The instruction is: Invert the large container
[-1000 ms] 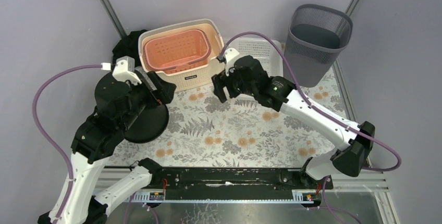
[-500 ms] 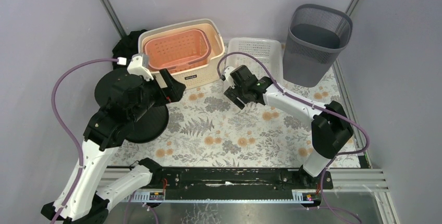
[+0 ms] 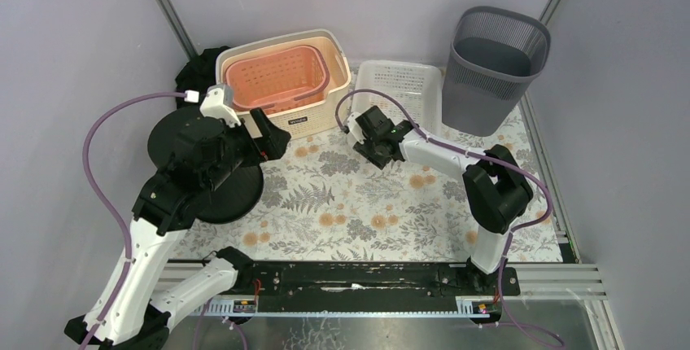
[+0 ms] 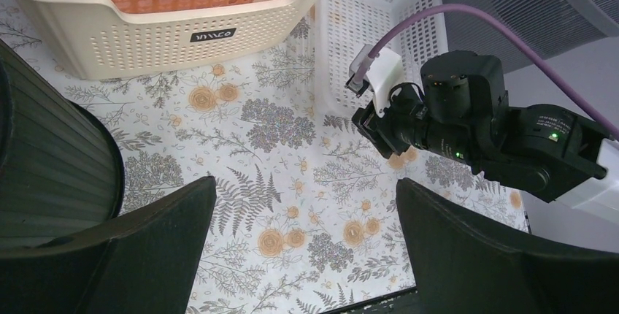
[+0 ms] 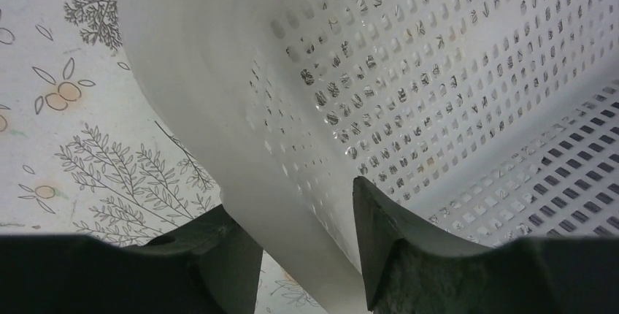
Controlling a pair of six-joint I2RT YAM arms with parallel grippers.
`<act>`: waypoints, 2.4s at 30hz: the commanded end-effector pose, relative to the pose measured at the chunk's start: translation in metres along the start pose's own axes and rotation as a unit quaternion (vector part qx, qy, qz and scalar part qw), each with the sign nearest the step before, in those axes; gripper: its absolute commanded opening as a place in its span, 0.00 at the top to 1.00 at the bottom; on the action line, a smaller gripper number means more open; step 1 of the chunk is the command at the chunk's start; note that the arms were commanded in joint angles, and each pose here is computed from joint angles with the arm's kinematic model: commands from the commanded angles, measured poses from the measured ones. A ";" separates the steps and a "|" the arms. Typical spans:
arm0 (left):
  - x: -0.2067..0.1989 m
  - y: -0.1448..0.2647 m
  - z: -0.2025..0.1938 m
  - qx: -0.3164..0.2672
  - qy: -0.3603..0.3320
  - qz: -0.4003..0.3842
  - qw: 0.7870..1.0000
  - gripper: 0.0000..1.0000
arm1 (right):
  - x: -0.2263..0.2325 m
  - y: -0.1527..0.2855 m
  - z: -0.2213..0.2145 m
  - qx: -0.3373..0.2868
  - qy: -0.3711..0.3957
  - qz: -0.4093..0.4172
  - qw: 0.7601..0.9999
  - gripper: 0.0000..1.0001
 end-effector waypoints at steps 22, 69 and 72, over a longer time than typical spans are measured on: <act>-0.017 0.028 0.023 -0.043 0.016 -0.044 0.998 0.00 | 0.054 0.163 0.108 -0.119 -0.167 0.095 0.974 0.98; -0.016 0.029 0.023 -0.040 0.008 -0.040 0.998 0.00 | 0.019 0.161 0.026 -0.324 -0.618 0.491 0.522 0.71; -0.014 0.021 0.017 -0.033 0.008 -0.039 0.999 0.00 | 0.020 0.140 0.012 -0.303 -0.627 0.456 0.554 0.65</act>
Point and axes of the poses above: each gripper's point midway between its finger pads, its own y axis back along the fingers, its own x axis along the line the jaws close on, z = x × y, the point moved 1 cm from there along y, back along the fingers, and after that the axes turned 2 degrees about y, right-handed, at the moved point
